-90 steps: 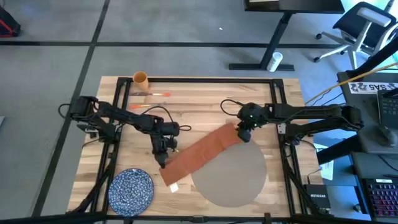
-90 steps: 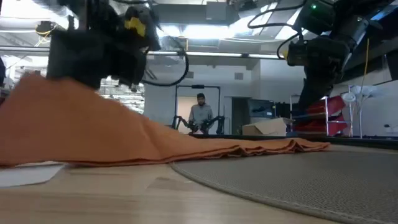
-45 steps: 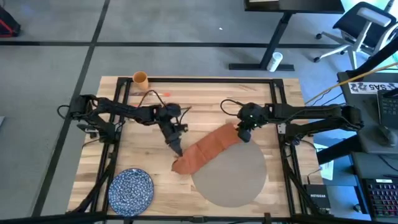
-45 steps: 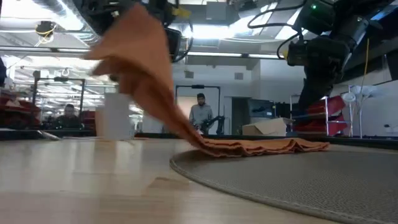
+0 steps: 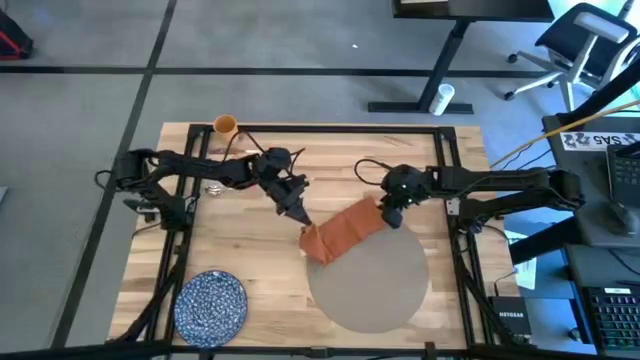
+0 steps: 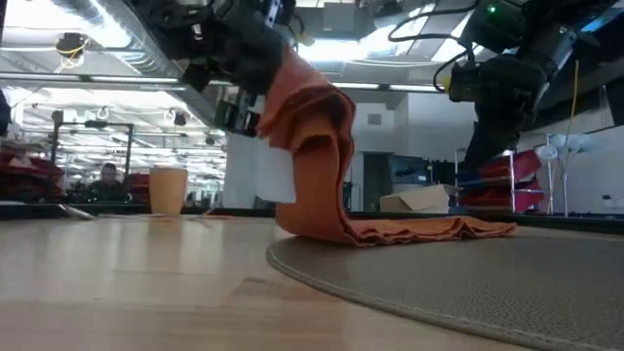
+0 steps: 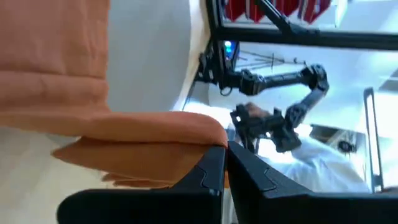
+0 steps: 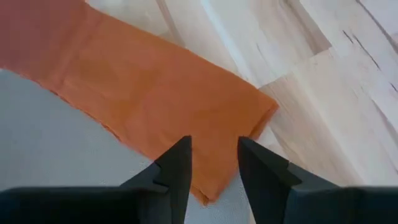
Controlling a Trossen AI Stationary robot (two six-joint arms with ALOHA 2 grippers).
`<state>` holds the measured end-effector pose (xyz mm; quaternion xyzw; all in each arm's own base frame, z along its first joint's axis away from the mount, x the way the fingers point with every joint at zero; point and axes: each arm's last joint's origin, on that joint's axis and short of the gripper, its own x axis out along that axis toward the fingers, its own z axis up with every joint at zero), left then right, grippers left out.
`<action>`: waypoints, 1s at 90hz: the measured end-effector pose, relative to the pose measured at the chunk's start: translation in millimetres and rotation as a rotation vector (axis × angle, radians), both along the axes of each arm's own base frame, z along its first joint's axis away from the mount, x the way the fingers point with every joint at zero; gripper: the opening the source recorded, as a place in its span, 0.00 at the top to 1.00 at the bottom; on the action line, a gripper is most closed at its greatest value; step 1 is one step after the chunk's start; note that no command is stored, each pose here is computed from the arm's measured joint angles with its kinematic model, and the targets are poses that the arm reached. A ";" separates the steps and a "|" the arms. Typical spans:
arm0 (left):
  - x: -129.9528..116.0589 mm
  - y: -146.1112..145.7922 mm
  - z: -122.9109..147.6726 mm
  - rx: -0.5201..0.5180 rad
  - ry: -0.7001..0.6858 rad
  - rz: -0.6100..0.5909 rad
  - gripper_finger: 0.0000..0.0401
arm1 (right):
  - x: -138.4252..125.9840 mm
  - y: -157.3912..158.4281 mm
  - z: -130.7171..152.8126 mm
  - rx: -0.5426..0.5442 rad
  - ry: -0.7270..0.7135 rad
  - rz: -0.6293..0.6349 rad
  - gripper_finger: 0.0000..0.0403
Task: Set table place
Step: Fold the orange napkin
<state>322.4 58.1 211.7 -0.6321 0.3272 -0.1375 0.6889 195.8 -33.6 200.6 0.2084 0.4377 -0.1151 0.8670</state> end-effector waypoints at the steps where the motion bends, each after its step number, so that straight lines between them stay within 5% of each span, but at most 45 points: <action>1: 0.7 0.2 -0.2 -0.002 -0.003 0.003 1.00 | 0.4 0.0 0.2 0.001 -0.004 0.000 0.71; 21: 19.0 5.1 -6.3 -0.050 -0.041 0.051 1.00 | 5.1 -0.7 4.0 -0.002 -0.068 -0.002 0.71; 49: 59.8 15.1 -7.2 0.009 -0.100 0.033 1.00 | 6.9 -1.4 8.2 -0.013 -0.081 -0.012 0.71; 90: 67.8 33.6 -21.8 0.056 -0.085 0.062 1.00 | 17.0 -6.8 70.7 -0.162 -0.138 -0.033 0.71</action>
